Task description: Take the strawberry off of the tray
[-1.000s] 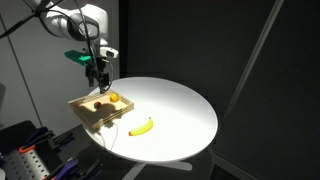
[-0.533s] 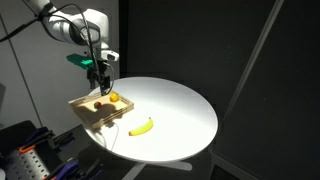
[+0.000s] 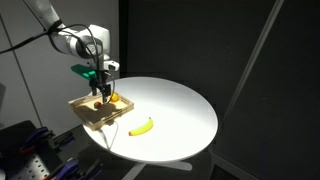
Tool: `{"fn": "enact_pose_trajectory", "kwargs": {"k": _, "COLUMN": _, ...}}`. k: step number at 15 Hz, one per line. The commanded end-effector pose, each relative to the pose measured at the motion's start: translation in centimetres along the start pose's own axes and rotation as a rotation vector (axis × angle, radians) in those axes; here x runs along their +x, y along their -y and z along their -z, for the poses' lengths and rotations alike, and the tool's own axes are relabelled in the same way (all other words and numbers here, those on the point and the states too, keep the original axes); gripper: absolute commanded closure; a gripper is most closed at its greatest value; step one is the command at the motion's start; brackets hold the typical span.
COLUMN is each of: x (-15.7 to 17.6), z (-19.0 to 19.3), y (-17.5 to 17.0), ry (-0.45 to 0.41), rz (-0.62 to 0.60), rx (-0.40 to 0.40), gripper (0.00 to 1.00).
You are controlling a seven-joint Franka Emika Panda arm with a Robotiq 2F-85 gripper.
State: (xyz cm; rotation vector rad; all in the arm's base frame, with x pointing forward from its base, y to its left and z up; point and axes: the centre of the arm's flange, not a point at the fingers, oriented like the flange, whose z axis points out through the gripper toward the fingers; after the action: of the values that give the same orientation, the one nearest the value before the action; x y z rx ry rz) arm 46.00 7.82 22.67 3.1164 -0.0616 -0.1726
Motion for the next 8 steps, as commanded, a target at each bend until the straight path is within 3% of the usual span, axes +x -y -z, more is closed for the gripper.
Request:
{"fn": "enact_pose_trajectory", "kwargs": {"k": 1, "x": 1.5, "z": -0.6, "y": 2.2, "ry": -0.009, "rz": 0.004, "rx": -0.026, "gripper": 0.0}}
{"fn": "enact_pose_trajectory", "kwargs": {"k": 8, "x": 2.7, "z": -1.5, "y": 5.9, "ry": -0.019, "rz": 0.025, "rx": -0.072, "gripper": 0.0}}
